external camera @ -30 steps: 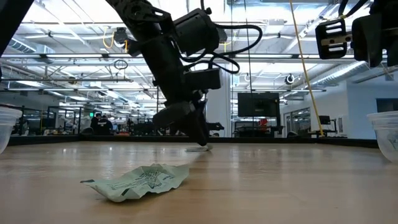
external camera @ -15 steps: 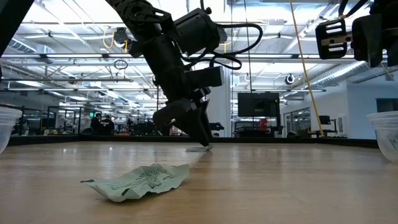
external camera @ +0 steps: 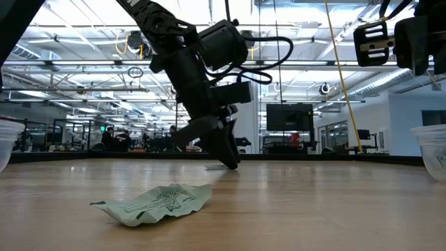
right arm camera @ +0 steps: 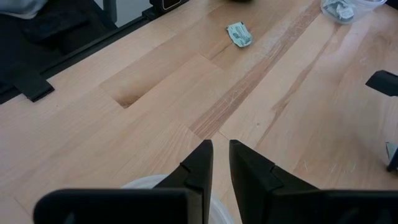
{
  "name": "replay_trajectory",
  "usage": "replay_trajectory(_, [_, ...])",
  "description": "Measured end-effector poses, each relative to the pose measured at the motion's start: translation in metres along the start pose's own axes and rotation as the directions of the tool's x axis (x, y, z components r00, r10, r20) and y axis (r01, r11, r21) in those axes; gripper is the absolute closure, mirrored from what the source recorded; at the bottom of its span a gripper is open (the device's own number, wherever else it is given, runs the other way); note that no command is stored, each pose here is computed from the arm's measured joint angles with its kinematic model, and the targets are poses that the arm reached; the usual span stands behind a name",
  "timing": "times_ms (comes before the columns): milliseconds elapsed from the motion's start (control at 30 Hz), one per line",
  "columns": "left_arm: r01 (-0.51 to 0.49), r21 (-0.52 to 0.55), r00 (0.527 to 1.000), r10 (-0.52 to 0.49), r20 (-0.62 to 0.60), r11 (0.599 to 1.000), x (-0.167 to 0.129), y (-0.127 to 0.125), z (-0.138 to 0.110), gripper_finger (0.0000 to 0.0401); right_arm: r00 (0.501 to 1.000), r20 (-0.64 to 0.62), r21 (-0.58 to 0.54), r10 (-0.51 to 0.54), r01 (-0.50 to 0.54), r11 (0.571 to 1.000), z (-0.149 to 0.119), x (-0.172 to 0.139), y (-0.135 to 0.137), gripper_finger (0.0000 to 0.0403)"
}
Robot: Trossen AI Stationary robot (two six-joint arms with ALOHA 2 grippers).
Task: Pick and place Stevia / Truvia into bins
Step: Put the white stevia packet into the left transparent container
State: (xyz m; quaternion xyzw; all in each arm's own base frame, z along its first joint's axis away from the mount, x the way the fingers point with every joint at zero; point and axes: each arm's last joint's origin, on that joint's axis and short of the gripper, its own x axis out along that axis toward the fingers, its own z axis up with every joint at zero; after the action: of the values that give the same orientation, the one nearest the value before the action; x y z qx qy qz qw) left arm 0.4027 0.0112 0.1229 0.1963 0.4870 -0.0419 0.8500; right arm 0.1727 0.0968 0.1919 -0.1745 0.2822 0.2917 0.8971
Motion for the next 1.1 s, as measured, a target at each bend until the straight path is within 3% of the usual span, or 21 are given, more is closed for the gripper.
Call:
replay_trajectory(100, [-0.024,0.020,1.000,0.024,0.001,1.000,-0.004,-0.001,0.002,0.0301,1.000,0.000,0.001,0.000,0.000,1.000,0.000,0.000,0.000,0.0358])
replay_trajectory(267, [-0.057,0.034,0.998,0.058,-0.020,0.998,-0.009,0.004,0.000,0.0387,1.000,-0.003,0.001,0.001,-0.001,1.000,0.000,0.000,0.000,0.0358])
replay_trajectory(467, [-0.139,0.027,0.990,0.140,-0.014,0.990,-0.021,0.007,0.005,0.0397,1.000,-0.002,0.001,0.001,-0.001,1.000,0.000,0.000,0.000,0.0358])
replay_trajectory(633, [-0.172,0.015,0.984,0.171,0.048,0.985,-0.069,0.009,0.018,0.0398,1.000,-0.001,0.002,0.000,0.000,1.000,0.000,0.000,0.000,0.0358])
replay_trajectory(867, [-0.091,-0.215,0.993,0.104,0.049,0.972,-0.171,-0.014,0.013,0.0398,1.000,-0.004,0.004,0.001,-0.001,1.000,0.000,0.000,0.000,0.0358])
replay_trajectory(1000, [0.064,-0.415,0.997,-0.075,-0.012,0.908,-0.210,-0.046,-0.001,0.0397,1.000,-0.003,0.004,0.001,-0.001,1.000,0.000,0.000,0.000,0.0358])
replay_trajectory(1100, [0.076,-0.497,0.986,-0.138,-0.090,0.864,-0.224,-0.080,-0.008,0.0398,1.000,-0.003,0.004,0.001,-0.001,1.000,0.000,0.000,0.000,0.0358])
